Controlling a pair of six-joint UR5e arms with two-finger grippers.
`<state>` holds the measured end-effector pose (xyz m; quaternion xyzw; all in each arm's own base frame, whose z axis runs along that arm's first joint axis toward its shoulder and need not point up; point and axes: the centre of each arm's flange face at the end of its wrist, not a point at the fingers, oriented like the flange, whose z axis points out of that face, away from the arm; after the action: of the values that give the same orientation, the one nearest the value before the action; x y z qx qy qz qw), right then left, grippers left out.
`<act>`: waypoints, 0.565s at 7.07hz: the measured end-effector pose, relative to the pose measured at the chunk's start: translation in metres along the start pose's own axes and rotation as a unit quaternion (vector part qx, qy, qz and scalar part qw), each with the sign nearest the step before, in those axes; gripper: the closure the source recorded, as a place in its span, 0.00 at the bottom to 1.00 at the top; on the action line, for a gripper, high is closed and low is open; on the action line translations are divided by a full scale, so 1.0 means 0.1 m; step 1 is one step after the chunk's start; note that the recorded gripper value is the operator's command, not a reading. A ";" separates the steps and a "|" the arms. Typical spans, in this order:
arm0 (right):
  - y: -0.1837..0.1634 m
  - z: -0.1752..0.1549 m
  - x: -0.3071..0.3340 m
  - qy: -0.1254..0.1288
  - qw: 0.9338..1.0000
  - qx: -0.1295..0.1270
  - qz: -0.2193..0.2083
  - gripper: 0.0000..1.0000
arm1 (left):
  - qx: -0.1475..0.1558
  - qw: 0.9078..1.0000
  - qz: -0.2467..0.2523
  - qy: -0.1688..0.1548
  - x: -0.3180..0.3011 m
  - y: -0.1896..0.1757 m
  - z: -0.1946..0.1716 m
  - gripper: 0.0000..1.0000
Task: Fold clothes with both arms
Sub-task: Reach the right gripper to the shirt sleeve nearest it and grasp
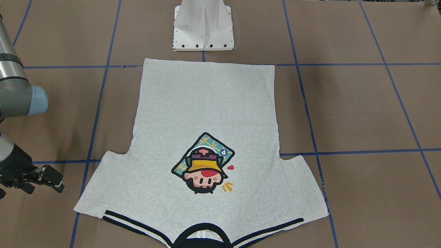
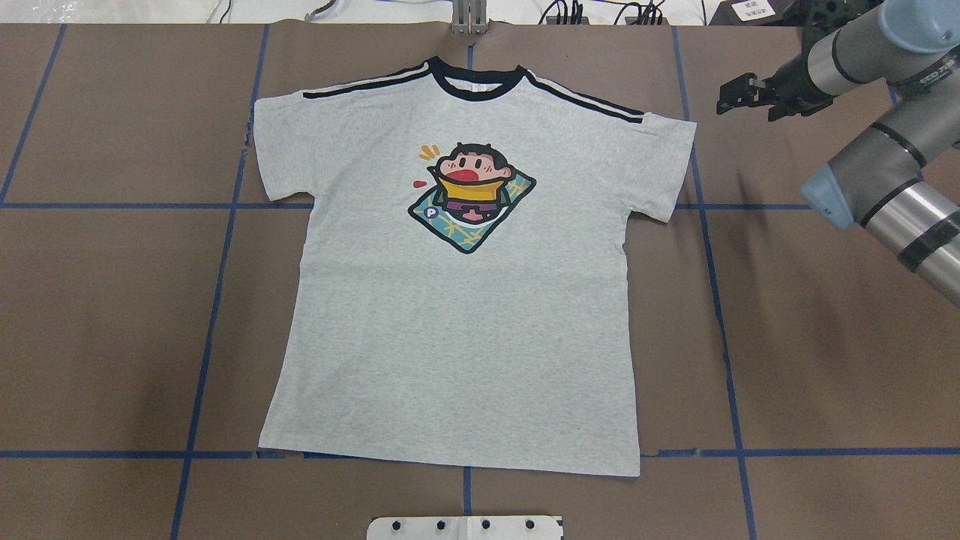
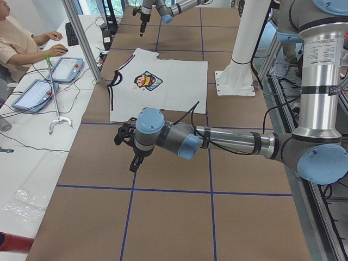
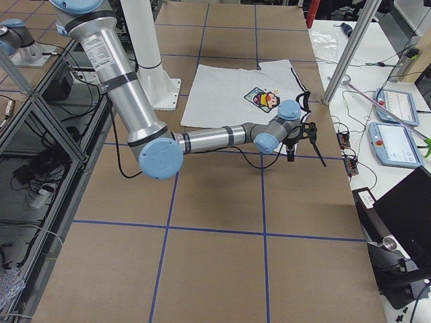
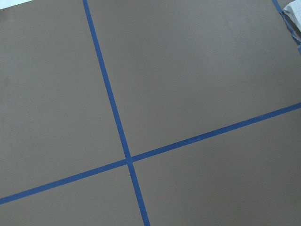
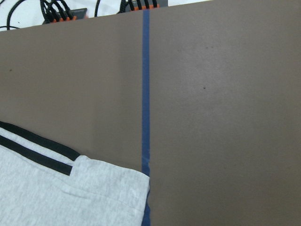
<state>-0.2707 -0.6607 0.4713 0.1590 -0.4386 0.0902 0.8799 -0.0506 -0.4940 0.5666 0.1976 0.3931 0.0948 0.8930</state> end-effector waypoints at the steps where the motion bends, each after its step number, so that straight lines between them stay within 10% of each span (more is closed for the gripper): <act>1: 0.06 0.08 -0.11 -0.006 1.000 0.015 -0.009 0.00 | 0.006 1.000 0.006 0.004 0.02 0.00 -0.01 0.00; 4: 0.17 0.30 -0.22 0.001 0.999 0.035 -0.009 0.00 | 0.023 0.999 0.029 0.013 0.08 0.00 -0.04 0.00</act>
<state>-0.3113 -0.6563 0.4739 0.1936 -0.4331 0.0972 0.8749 -0.0484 -0.4902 0.5586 0.2279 0.4011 0.1147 0.8798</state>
